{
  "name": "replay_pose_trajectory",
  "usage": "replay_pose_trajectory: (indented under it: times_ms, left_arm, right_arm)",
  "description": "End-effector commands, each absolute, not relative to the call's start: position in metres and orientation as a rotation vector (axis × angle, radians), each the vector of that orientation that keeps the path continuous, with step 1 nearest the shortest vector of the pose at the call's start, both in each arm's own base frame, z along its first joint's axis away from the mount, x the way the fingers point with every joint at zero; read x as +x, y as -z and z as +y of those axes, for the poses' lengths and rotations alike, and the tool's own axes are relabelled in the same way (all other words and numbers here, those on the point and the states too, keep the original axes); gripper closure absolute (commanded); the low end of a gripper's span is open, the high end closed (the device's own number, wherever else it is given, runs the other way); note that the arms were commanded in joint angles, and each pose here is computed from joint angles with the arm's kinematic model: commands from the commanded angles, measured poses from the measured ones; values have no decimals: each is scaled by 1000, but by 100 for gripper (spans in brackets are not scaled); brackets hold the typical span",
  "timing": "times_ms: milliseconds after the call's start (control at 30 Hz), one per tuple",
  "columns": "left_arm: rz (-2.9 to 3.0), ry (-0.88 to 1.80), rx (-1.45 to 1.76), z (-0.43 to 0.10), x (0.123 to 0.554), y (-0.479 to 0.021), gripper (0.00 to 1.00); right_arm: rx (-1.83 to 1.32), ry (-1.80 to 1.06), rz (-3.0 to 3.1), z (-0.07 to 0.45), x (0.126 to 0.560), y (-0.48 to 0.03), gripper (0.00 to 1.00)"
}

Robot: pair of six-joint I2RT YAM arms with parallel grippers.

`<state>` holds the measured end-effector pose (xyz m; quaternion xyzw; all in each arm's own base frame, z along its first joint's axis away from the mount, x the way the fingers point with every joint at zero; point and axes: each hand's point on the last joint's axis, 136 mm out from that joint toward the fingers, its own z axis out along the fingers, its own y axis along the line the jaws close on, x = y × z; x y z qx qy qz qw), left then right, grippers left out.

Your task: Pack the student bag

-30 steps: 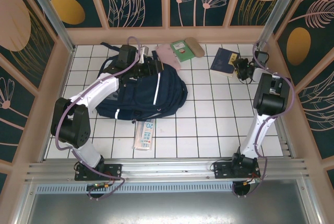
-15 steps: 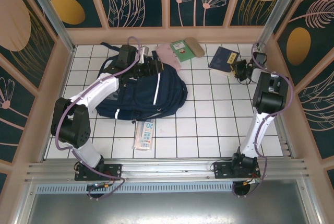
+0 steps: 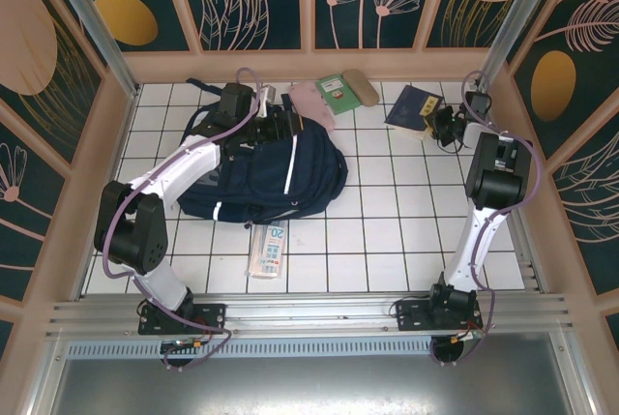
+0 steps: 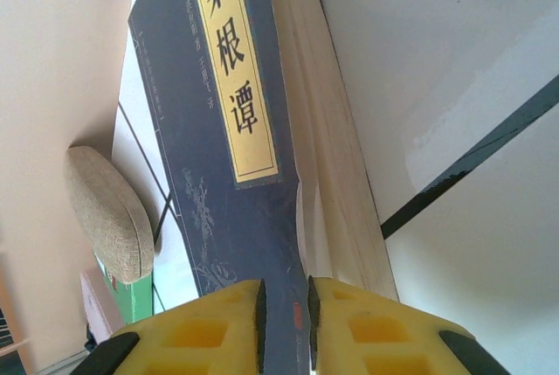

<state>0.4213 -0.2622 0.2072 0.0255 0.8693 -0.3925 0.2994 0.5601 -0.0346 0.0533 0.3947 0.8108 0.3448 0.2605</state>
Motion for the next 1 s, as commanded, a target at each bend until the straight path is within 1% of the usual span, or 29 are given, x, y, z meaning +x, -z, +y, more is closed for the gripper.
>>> replay_pose_trajectory:
  times_ms: [0, 67, 100, 267, 400, 533, 633, 733, 867, 967]
  left_arm:
    - [2287, 1034, 98, -263, 421, -215, 29]
    - [2290, 1030, 95, -262, 422, -214, 29]
    - [2292, 1030, 95, -262, 422, -213, 29]
    - [2300, 1028, 93, -263, 423, -210, 29]
    - [2299, 1030, 94, -263, 424, -211, 29]
    - [2295, 1051, 88, -267, 427, -214, 29]
    - [2307, 1101, 90, -279, 431, -215, 29]
    - [2319, 1113, 125, -299, 430, -218, 29]
    - [2345, 1150, 209, -347, 422, -214, 28]
    - [2396, 1169, 263, -384, 412, -195, 28]
  right_arm:
    - [1025, -972, 2210, -23, 565, -56, 77]
    - [1027, -988, 2212, -21, 565, -51, 78]
    - [1025, -995, 2212, -19, 566, -50, 81]
    - [989, -996, 2212, -14, 568, -56, 100]
    - [997, -991, 2204, -12, 560, -64, 100]
    - [984, -1012, 2194, 9, 537, -82, 100]
    - [965, -1023, 2208, 29, 505, -91, 100]
    - [984, -1037, 2221, 44, 462, -94, 100]
    - [976, -985, 2246, 50, 403, -97, 100]
    - [975, -925, 2283, 52, 356, -89, 100]
